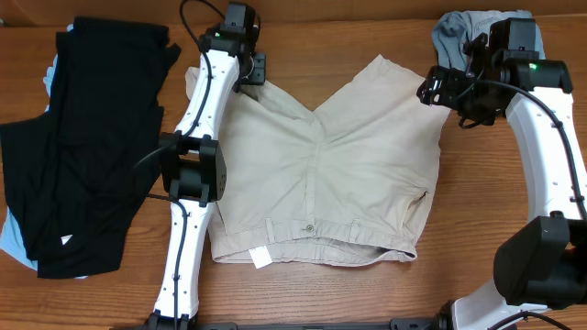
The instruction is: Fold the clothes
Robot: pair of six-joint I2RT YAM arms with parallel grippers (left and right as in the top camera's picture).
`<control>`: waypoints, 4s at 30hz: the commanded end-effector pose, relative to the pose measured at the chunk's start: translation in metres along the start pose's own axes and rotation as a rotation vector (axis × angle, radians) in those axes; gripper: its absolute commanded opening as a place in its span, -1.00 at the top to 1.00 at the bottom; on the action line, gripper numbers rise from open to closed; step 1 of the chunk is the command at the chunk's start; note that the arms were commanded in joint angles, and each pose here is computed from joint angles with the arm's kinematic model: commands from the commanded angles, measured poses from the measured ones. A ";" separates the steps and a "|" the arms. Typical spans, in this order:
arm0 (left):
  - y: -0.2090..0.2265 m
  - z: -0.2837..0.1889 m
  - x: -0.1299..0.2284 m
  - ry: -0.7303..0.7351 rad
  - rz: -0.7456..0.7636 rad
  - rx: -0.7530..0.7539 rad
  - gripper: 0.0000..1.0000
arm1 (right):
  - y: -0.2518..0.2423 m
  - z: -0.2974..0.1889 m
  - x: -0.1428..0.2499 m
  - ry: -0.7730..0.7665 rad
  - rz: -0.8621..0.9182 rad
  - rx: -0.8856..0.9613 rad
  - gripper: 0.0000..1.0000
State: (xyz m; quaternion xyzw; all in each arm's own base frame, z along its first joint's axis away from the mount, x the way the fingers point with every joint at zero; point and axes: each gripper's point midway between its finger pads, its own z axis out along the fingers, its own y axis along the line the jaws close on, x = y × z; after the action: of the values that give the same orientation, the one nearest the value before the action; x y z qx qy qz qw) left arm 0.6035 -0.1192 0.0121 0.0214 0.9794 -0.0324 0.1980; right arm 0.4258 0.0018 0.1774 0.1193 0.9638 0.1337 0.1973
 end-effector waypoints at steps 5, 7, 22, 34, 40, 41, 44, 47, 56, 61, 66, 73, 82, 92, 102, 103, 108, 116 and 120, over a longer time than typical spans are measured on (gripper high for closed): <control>-0.003 0.015 0.010 0.028 0.008 -0.003 0.92 | 0.001 0.000 0.001 -0.001 -0.008 -0.005 -1.00; -0.003 0.015 0.008 0.018 0.008 -0.002 0.92 | 0.001 0.000 0.001 -0.001 -0.008 -0.005 -1.00; -0.047 -0.104 -0.103 -0.408 0.038 0.184 0.92 | 0.002 0.000 -0.004 -0.020 -0.013 -0.009 -1.00; -0.065 -0.117 -0.111 -0.457 0.103 0.230 -1.00 | 0.003 0.000 -0.005 -0.025 -0.013 -0.012 -1.00; -0.040 -0.144 -0.091 -0.364 0.070 0.200 -0.99 | 0.006 -0.001 0.007 0.027 0.036 -0.035 -1.00; -0.036 -0.153 -0.088 -0.351 0.065 0.196 -1.00 | 0.005 -0.001 0.013 0.050 0.062 -0.030 -1.00; -0.025 -0.183 -0.076 -0.317 0.051 0.183 -0.99 | 0.007 -0.002 0.036 0.141 0.085 -0.015 -0.93; -0.016 -0.220 -0.065 -0.298 0.041 0.174 -1.00 | 0.016 -0.003 0.065 0.250 0.081 0.000 -0.92; -0.003 -0.323 -0.037 -0.339 0.085 0.141 -1.00 | 0.043 0.000 0.134 0.414 0.076 0.213 -0.76; 0.024 -0.343 -0.015 -0.298 0.060 -0.001 -1.00 | 0.057 0.010 0.182 0.457 0.068 0.251 -0.70; 0.038 -0.340 -0.009 -0.267 0.044 -0.051 -1.00 | 0.060 0.027 0.232 0.477 0.042 0.264 0.34; 0.044 -0.340 -0.009 -0.266 0.034 -0.061 -1.00 | 0.032 0.065 0.272 0.454 0.088 0.340 0.49; 0.049 -0.322 -0.004 -0.205 0.029 -0.069 -1.00 | -0.014 0.080 0.296 0.482 0.332 0.411 0.55; 0.045 -0.288 0.002 -0.113 0.041 -0.067 -0.99 | -0.053 0.076 0.269 0.475 0.624 0.374 0.48; 0.038 -0.269 0.006 -0.069 0.075 -0.051 -1.00 | -0.111 0.069 0.233 0.387 0.860 0.268 0.48; 0.033 -0.268 0.006 -0.067 0.077 -0.027 -1.00 | -0.118 0.067 0.230 0.377 0.888 0.246 0.48; -0.020 -0.256 0.000 -0.090 0.181 0.177 -1.00 | -0.170 0.052 0.219 0.290 1.012 0.184 0.48; -0.116 -0.213 -0.005 -0.169 0.456 0.282 -1.00 | -0.198 0.009 0.189 0.194 0.937 0.060 0.07; -0.161 -0.193 -0.007 -0.235 0.547 0.319 -1.00 | -0.191 -0.020 0.164 0.134 0.852 0.062 -0.22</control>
State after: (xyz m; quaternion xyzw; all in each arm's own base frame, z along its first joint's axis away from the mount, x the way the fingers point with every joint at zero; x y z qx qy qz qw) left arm 0.5303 -0.2331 0.2244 0.2551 0.9075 -0.1233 0.3102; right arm 0.2129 -0.1221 0.0377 0.5637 0.8053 0.1827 -0.0194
